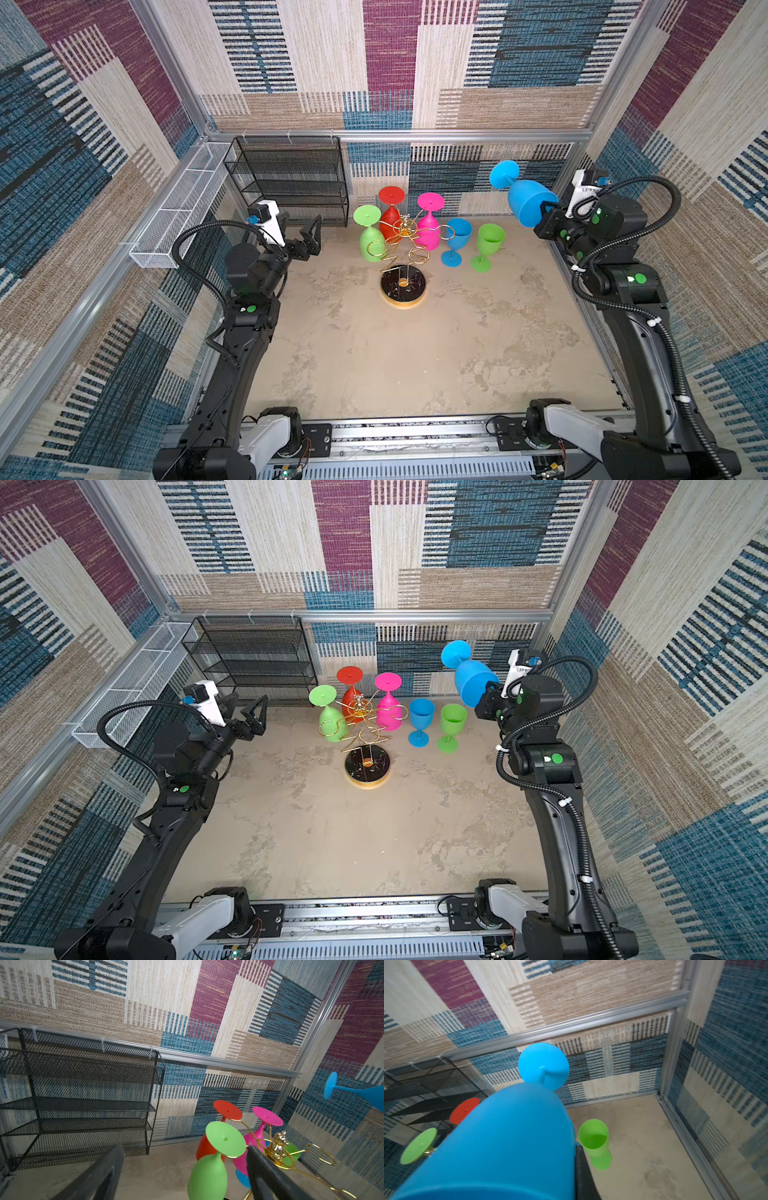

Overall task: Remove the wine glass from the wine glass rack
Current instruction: 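Carry the blue glass with the right gripper to the far corner and lower it, then set the blue glass on the table, open the right gripper and lift away, then move the left gripper to the green glass hanging on the rack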

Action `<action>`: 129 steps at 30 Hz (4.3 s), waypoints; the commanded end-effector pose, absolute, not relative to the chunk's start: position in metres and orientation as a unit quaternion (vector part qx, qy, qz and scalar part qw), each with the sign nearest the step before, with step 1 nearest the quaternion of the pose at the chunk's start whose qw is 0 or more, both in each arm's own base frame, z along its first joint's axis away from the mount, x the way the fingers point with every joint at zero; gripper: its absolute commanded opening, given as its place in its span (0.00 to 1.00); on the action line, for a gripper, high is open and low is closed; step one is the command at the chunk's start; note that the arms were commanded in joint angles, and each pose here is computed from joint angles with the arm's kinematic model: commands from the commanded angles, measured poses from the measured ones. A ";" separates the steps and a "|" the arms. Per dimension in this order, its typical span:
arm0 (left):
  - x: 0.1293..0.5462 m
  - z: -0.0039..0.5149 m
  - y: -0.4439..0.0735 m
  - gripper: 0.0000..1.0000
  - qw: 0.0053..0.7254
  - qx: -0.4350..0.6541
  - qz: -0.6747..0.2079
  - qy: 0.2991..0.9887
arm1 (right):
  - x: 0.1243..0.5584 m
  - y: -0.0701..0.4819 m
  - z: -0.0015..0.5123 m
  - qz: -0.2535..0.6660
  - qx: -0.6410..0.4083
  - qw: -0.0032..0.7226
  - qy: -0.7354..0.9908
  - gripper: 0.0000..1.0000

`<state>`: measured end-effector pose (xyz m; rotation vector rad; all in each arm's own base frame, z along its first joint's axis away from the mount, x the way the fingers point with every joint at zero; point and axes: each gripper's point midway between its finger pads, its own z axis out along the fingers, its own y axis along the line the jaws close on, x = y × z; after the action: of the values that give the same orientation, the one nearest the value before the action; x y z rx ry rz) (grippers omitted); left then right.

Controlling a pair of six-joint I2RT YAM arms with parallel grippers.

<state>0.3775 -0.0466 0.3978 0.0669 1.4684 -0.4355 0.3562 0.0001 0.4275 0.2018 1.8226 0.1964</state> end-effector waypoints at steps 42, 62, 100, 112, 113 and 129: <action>0.371 0.382 -0.010 0.92 0.717 -0.003 -0.107 0.689 | 0.417 -0.103 0.162 -0.002 0.167 0.227 0.960 0.00; 0.379 0.370 -0.005 0.92 0.706 -0.012 -0.111 0.699 | 0.437 -0.108 0.154 -0.002 0.164 0.206 0.965 0.00; 0.380 0.369 -0.011 0.91 0.707 -0.005 -0.123 0.697 | 0.412 -0.099 0.166 -0.033 0.159 0.181 0.970 0.15; 0.377 0.374 -0.012 0.92 0.710 -0.002 -0.125 0.693 | 0.441 -0.096 0.208 -0.011 0.152 0.249 0.956 0.34; 0.376 0.375 -0.013 0.91 0.711 -0.001 -0.127 0.692 | 0.445 -0.094 0.217 -0.003 0.149 0.263 0.953 0.36; 0.363 0.404 0.036 0.83 0.750 -0.080 -0.190 0.628 | 0.427 -0.024 0.398 0.161 0.069 0.580 0.795 0.57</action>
<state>0.3681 0.0243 0.3848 -0.1109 1.4726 -0.3091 0.4176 -0.0400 0.3442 0.2548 2.0793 0.2825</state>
